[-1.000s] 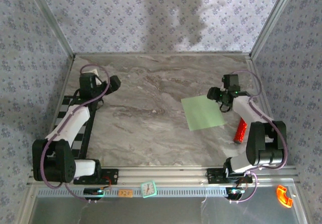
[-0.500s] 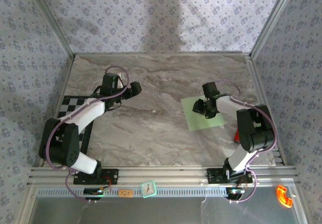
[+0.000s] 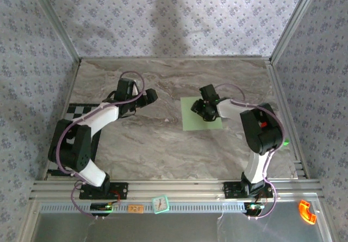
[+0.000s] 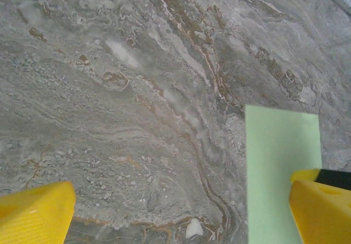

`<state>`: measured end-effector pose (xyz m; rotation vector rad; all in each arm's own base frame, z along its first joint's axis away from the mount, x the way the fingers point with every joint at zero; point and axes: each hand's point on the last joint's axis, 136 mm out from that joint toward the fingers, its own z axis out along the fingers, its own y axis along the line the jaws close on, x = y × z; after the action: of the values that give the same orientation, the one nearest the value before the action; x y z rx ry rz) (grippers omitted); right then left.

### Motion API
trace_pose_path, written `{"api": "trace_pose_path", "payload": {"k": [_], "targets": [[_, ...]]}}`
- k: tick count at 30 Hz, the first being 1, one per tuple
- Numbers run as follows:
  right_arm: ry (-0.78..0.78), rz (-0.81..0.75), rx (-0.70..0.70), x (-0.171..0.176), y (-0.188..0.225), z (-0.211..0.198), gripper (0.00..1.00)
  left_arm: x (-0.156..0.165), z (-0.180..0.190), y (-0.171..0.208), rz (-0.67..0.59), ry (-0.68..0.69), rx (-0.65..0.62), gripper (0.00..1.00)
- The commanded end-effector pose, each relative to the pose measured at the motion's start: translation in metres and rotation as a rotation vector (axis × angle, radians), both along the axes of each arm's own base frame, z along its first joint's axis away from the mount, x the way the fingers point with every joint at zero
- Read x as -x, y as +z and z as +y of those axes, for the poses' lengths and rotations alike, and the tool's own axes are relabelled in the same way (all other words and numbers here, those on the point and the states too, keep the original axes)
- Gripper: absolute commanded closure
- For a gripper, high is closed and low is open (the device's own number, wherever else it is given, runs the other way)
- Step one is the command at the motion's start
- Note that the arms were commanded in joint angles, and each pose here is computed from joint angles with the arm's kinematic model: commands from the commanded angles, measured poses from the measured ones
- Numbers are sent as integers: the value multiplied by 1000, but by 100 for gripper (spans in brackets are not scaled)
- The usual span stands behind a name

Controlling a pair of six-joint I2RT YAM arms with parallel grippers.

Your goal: Fold a paper plane with a square sheet of paper (pick it up from the middle)

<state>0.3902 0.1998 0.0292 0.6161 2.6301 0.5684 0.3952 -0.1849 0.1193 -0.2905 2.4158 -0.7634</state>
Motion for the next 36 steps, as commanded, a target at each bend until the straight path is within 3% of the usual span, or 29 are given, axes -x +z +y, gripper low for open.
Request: {"api": "trace_pose_path", "payload": {"k": [1, 5, 9, 13, 20, 36], "targets": [[-41, 139, -28, 11, -35, 21, 46, -7, -11, 10, -8, -6, 36, 0], [25, 77, -111, -12, 0, 42, 45, -5, -17, 5, 15, -29, 23, 0], [57, -14, -165, -24, 38, 29, 43, -3, -18, 3, 24, -26, 27, 0], [80, -11, -173, -11, 39, 2, 41, -5, -18, -1, 40, -17, 29, 0], [137, 25, -67, 10, 29, -36, 40, -9, -25, -1, 44, -16, 64, 0], [232, 132, 24, 27, -16, -33, 41, -7, -47, -7, 55, -55, 77, 0]]}}
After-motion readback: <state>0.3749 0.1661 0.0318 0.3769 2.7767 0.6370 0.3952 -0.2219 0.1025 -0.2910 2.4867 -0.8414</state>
